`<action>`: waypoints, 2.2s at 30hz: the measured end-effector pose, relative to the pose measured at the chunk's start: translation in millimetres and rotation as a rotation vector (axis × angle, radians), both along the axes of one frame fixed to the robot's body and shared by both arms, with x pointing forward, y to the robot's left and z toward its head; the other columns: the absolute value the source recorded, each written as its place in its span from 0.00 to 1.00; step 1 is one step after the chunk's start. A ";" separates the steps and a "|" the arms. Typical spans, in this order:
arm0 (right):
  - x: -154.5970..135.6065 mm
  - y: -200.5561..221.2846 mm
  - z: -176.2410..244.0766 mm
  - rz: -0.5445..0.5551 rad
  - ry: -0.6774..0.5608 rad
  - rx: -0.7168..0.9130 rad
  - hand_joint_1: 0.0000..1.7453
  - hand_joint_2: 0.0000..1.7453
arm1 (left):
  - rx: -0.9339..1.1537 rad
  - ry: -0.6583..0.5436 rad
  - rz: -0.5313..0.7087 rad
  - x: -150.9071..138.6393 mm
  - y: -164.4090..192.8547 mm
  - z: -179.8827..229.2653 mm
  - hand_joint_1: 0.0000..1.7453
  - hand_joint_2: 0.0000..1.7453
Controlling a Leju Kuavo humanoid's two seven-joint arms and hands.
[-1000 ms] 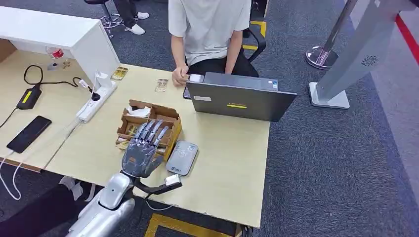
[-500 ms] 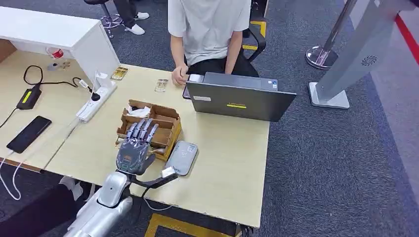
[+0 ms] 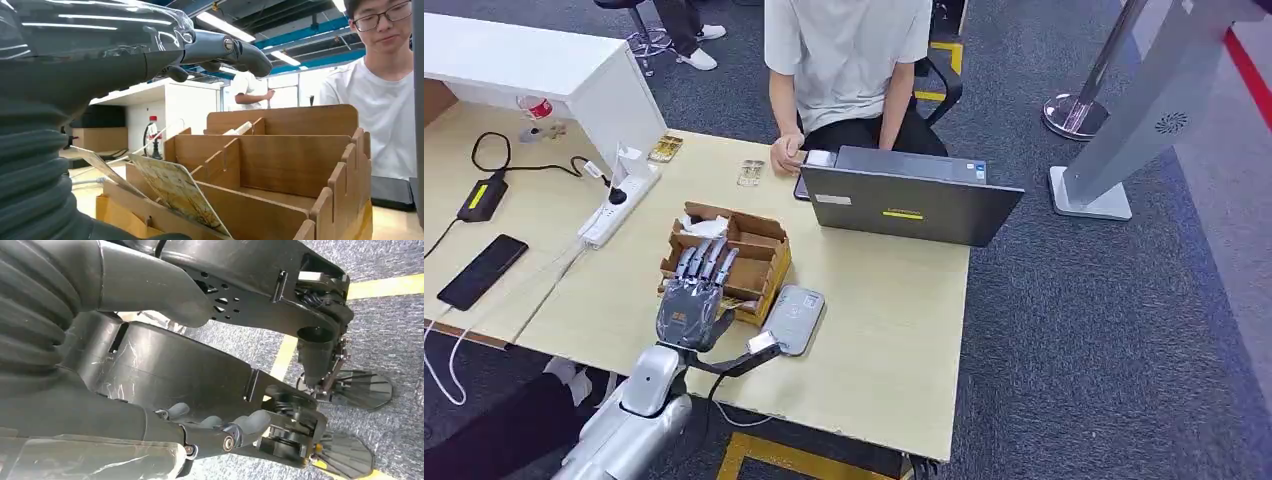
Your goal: Pass the card to the sensor for recognition and then transmit it.
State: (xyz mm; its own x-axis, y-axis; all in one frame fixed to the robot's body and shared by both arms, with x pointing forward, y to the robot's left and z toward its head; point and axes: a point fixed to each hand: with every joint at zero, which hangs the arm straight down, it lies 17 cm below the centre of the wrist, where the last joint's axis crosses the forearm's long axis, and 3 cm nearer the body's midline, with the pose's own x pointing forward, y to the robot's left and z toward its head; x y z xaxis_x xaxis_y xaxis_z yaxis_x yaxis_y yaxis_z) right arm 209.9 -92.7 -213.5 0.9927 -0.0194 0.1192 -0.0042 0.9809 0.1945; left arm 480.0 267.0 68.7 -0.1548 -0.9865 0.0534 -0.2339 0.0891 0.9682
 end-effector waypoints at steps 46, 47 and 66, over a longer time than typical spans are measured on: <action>4.3 -4.3 0.1 0.025 -0.026 0.007 0.00 1.00 | -0.175 -0.463 -0.238 -22.8 -65.1 173.2 1.00 1.00; 4.8 -4.4 0.2 0.026 -0.027 0.006 0.00 1.00 | -0.184 -0.482 -0.232 -19.8 -65.0 183.0 1.00 1.00; 6.9 2.8 5.1 0.029 -0.010 0.051 0.00 1.00 | -0.121 -0.080 -0.213 24.4 -65.5 102.4 0.00 1.00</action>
